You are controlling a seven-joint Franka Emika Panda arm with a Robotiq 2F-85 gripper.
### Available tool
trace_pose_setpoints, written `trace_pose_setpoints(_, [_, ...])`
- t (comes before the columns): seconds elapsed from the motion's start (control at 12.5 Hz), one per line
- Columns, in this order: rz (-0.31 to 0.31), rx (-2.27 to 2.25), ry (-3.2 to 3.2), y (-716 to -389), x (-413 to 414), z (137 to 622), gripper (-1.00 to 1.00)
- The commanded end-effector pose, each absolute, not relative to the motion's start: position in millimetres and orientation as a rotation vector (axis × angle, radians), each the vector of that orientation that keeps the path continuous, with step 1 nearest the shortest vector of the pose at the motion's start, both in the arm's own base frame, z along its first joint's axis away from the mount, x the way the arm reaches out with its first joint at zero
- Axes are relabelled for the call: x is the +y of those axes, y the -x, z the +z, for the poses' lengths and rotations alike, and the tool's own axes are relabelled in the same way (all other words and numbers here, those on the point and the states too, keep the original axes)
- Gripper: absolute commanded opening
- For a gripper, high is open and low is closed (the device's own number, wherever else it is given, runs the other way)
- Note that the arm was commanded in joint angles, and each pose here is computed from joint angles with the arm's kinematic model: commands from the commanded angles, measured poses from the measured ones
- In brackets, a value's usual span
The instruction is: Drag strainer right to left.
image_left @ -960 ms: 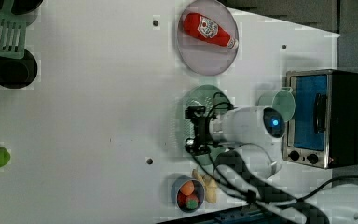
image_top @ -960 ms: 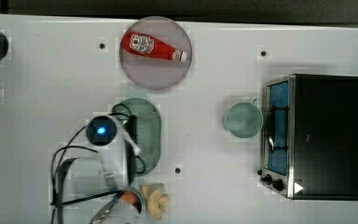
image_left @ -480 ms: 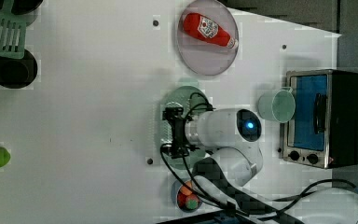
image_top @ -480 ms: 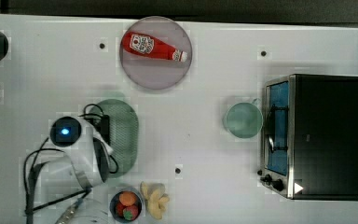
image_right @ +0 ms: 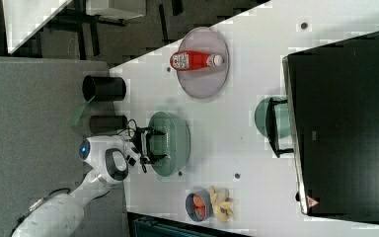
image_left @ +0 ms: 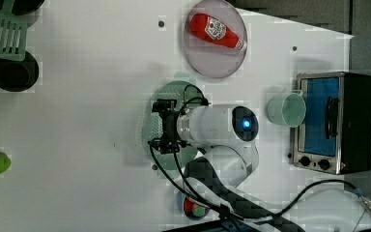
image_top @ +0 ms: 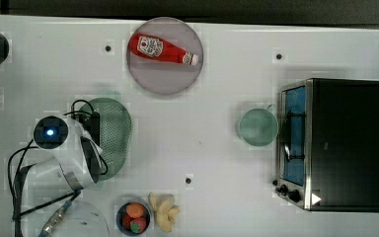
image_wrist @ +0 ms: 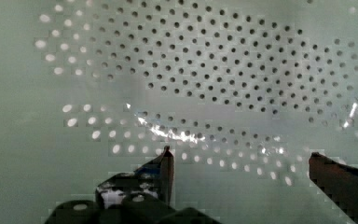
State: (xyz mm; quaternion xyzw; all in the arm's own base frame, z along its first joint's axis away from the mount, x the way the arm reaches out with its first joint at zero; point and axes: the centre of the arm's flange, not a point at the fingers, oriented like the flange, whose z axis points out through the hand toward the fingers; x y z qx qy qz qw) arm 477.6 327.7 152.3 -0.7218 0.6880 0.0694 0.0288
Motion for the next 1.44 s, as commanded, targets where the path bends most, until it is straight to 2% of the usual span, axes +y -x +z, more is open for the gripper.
trace_pose_setpoints(0.08, [0.254,2.191,2.14,-464.9,376.4,155.0,1.0])
trace_pose_setpoints(0.72, [0.274,2.125,2.154,-459.9,438.6,144.8,1.0])
trace_pose_setpoints(1.04, [0.255,2.126,2.216,-465.1,427.2,155.2,1.0])
trace_pose_setpoints(1.2, [0.201,2.046,2.359,-477.0,404.4,192.8,1.0])
trace_pose_setpoints(1.44, [0.138,1.887,2.461,-509.4,359.8,295.9,1.0])
